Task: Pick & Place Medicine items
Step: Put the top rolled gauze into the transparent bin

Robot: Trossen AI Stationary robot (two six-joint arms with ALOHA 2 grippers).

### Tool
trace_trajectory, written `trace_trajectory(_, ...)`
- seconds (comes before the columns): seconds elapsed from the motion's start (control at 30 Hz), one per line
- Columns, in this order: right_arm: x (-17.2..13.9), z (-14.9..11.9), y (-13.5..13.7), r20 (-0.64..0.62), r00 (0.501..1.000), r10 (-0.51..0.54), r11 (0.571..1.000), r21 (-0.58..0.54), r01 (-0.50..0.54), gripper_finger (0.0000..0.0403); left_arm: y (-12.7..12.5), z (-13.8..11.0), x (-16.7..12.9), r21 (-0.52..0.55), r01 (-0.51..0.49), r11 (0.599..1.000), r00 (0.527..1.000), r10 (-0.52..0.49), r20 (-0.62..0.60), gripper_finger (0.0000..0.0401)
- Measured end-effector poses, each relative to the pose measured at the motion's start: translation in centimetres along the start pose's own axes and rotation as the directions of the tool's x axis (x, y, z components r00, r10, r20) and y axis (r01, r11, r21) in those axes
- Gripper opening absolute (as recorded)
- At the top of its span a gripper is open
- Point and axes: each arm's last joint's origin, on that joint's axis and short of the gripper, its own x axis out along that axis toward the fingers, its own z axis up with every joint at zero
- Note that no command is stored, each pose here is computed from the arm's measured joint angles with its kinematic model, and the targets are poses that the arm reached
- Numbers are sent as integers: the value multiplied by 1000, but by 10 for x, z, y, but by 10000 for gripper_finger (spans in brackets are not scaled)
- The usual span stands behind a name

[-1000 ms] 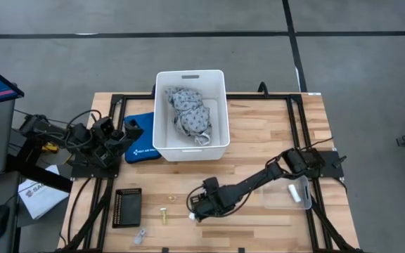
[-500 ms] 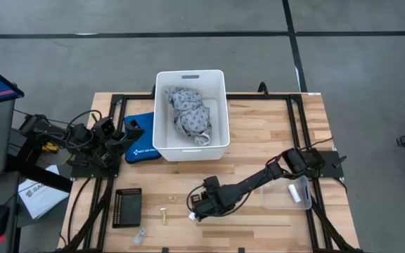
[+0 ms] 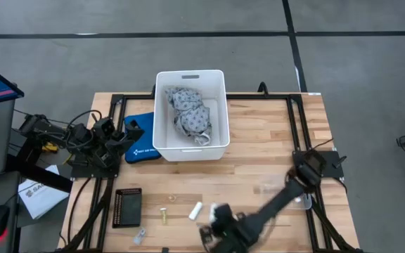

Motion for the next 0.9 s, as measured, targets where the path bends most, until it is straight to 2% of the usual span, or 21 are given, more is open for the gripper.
trace_trajectory(0.2, -90, -25, -15, 113, 993, 32, 999, -1, -32, 4, 0, -2, 1, -14, 3, 1000, 1000, -3, -11, 241)
trace_trajectory(0.3, -123, -26, -24, 85, 996, 21, 998, -53, -16, 4, 0, -4, 1, -15, 9, 1000, 1000, -9, -23, 241)
trace_trajectory(0.33, -129, -25, -28, 70, 997, 29, 997, -67, -25, 4, 1, -5, 2, -15, 10, 1000, 1000, -10, -27, 241)
trace_trajectory(0.57, -154, -7, -66, -49, 993, -105, 982, -162, 96, 4, 1, -12, 4, -19, 11, 1000, 998, -12, -55, 241)
trace_trajectory(0.9, -166, 39, -147, -125, 946, -300, 941, -203, 271, 2, -1, -20, 5, -50, 16, 999, 995, -21, -97, 241)
